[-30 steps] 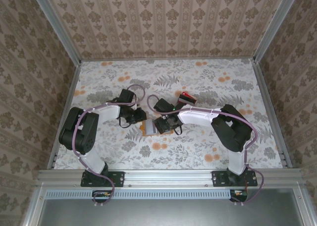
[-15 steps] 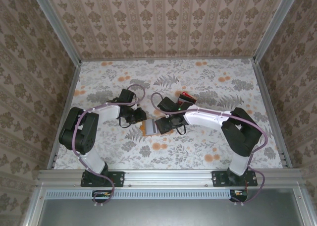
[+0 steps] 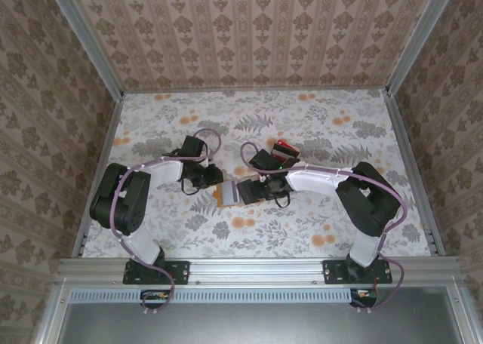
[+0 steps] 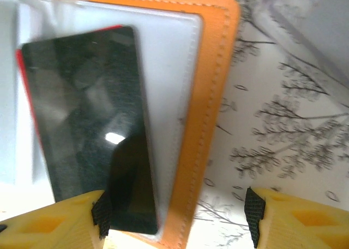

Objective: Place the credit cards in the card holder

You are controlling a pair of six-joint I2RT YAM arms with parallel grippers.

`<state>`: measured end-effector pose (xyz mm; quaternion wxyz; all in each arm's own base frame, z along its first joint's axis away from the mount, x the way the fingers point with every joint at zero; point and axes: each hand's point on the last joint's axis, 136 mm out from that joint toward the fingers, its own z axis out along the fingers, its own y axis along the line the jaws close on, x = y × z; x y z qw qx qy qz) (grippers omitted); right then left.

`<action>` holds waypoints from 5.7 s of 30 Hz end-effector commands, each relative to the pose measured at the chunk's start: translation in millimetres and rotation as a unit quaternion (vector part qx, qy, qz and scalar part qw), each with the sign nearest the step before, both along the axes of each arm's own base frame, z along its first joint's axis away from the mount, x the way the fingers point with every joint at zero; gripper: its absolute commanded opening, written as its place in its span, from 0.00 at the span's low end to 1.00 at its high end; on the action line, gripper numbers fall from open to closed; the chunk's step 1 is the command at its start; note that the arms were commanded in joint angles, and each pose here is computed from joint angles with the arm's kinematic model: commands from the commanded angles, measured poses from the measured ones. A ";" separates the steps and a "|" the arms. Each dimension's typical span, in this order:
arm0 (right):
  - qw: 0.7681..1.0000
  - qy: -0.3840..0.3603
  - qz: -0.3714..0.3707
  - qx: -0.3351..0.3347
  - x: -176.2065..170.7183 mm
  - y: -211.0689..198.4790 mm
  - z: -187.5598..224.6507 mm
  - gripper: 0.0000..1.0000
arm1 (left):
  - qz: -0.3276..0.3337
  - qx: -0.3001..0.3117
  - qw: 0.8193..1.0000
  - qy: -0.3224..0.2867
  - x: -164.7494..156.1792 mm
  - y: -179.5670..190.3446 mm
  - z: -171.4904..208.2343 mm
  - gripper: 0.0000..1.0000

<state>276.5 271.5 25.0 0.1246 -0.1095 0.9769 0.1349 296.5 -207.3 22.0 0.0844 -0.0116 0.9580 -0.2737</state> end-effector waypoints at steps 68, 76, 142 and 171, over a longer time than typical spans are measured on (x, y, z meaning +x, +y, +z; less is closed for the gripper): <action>0.980 0.052 -0.032 0.188 19.1 11.2 -13.1 0.49 | -0.006 0.051 0.995 0.090 -43.1 13.8 -42.8 0.23; 0.977 0.058 -0.021 0.202 21.0 26.5 -14.6 0.47 | -0.007 0.049 0.994 0.095 -43.6 12.1 -47.7 0.23; 0.988 0.044 -0.041 0.139 13.9 -25.4 -0.5 0.20 | -0.006 0.055 0.994 0.093 -41.0 14.4 -43.5 0.22; 0.961 0.038 0.013 0.275 3.2 6.4 59.0 0.02 | -0.005 0.050 0.995 0.083 -39.0 11.8 -35.5 0.24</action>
